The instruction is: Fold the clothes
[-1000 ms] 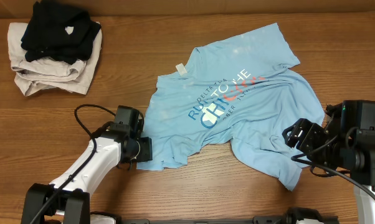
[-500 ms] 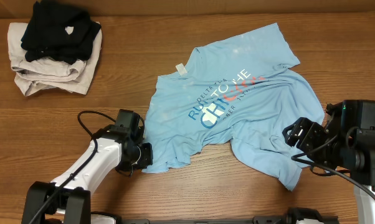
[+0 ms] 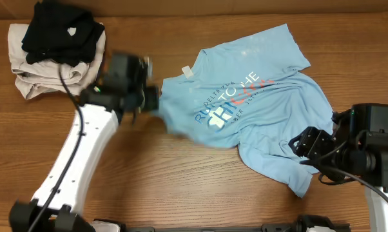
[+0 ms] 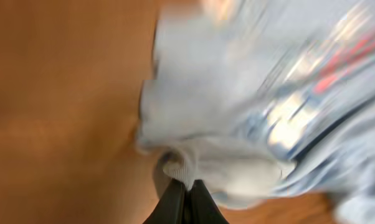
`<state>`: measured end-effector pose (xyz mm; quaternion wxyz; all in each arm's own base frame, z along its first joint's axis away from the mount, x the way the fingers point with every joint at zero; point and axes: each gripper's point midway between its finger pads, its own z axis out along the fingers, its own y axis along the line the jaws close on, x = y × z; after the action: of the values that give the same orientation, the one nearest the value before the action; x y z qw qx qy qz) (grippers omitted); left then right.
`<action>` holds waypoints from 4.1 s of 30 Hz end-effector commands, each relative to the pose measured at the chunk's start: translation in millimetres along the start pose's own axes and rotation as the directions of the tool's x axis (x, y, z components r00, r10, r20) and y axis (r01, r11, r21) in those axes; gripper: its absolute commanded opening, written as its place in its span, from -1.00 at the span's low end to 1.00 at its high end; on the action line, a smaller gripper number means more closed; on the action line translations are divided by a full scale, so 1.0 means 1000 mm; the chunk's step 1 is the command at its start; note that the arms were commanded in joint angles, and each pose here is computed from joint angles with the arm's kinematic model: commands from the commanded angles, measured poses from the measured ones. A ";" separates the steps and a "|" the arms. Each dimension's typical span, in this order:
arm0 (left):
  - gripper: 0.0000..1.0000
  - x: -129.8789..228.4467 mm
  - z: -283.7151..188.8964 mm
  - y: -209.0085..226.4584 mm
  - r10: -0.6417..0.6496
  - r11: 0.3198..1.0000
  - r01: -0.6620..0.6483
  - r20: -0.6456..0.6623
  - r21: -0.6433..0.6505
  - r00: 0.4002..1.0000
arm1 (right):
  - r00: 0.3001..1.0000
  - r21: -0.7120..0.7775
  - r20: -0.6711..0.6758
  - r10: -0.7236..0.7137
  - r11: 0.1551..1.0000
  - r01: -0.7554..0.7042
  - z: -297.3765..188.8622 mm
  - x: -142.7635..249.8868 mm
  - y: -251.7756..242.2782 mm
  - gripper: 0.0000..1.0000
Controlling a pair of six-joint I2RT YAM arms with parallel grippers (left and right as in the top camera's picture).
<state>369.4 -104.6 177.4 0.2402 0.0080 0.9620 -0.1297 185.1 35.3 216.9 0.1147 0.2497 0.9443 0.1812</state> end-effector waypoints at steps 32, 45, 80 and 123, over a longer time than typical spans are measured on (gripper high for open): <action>-0.92 -0.135 -0.137 0.052 0.007 0.988 0.064 0.445 -0.143 0.895 | 0.959 -0.085 -0.236 0.158 0.980 -0.183 0.161 0.056 -0.049 0.29; -0.92 -0.131 -0.132 0.054 0.000 0.987 0.068 0.424 -0.145 0.906 | 0.974 -0.042 -0.186 0.129 0.989 -0.139 0.183 0.054 -0.050 0.11; -0.92 -0.131 -0.132 0.054 -0.005 0.987 0.073 0.425 -0.144 0.905 | 0.998 -0.027 -0.052 -0.027 0.999 0.026 0.196 0.020 -0.019 -0.92; -0.92 -0.058 -0.503 0.009 0.205 0.945 0.158 0.896 -0.286 0.394 | 0.262 0.081 0.961 -0.092 0.995 0.051 -0.369 -0.025 0.048 -0.93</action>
<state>220.3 21.0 615.5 0.7093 -0.0701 0.7011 0.0208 144.7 -54.4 550.0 0.6260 0.2774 0.7288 -0.0053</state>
